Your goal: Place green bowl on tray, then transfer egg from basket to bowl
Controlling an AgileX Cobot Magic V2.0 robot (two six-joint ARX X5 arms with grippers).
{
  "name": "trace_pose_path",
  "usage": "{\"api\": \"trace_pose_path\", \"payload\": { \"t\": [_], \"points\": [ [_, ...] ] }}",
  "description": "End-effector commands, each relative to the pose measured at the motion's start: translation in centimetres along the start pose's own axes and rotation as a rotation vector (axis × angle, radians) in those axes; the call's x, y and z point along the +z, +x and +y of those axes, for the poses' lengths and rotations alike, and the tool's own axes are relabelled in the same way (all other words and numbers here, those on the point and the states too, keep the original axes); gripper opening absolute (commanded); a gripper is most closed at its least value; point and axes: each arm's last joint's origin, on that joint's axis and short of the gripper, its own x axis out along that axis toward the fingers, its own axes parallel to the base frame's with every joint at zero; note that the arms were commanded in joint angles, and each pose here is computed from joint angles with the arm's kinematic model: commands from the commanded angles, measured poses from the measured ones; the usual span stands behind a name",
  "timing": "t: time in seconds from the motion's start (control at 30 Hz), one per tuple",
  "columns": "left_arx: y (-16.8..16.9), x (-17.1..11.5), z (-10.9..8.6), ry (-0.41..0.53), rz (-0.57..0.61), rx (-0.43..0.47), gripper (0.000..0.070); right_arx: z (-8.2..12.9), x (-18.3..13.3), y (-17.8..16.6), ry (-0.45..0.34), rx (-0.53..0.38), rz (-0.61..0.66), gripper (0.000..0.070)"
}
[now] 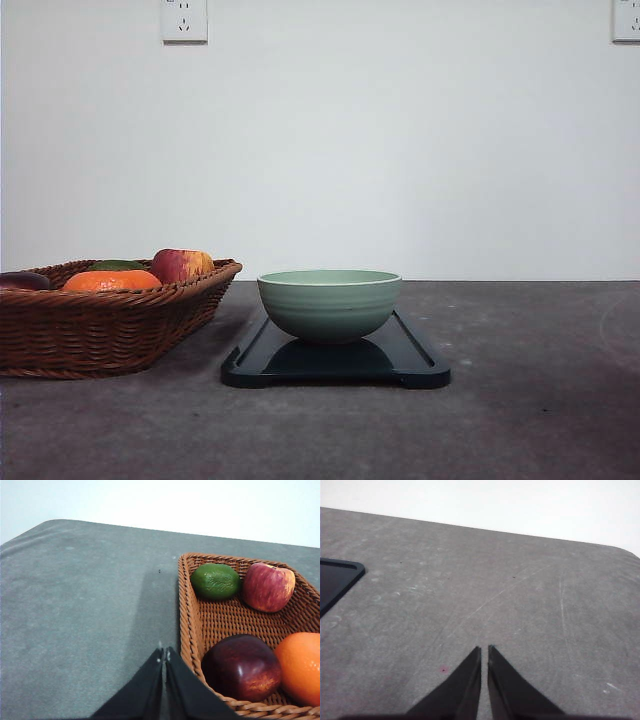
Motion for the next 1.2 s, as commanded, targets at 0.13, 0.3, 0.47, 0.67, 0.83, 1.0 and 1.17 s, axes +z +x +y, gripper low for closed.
{"api": "trace_pose_path", "payload": {
  "t": [0.13, 0.3, 0.47, 0.67, 0.83, 1.0, 1.17],
  "points": [
    [0.18, -0.65, 0.08, -0.003, 0.022, 0.005, 0.0000, 0.01, -0.03, 0.03, 0.006, -0.002, -0.006, 0.0016],
    [0.18, -0.65, 0.08, -0.003, 0.022, 0.005, 0.0000, 0.01, -0.03, 0.03, 0.006, -0.002, -0.006, 0.0016],
    [0.18, -0.65, 0.08, -0.003, 0.022, 0.005, 0.0000, 0.01, -0.05, 0.04, 0.006, -0.002, -0.005, 0.0016],
    [0.18, -0.65, 0.08, -0.003, 0.022, 0.005, 0.0000, 0.01, -0.05, 0.04, 0.006, -0.002, -0.005, 0.0016],
    [0.18, -0.65, 0.08, -0.003, 0.022, 0.005, 0.0000, 0.01, -0.03, 0.03, 0.006, -0.002, -0.006, 0.0016],
    [0.18, -0.65, 0.08, -0.003, 0.022, 0.005, 0.0000, 0.01, -0.03, 0.03, 0.006, -0.002, -0.006, 0.0016],
    [0.18, -0.65, 0.08, -0.004, 0.022, 0.005, 0.0000, 0.01, -0.03, 0.03, 0.006, -0.002, -0.006, 0.0016]
  ]
}}
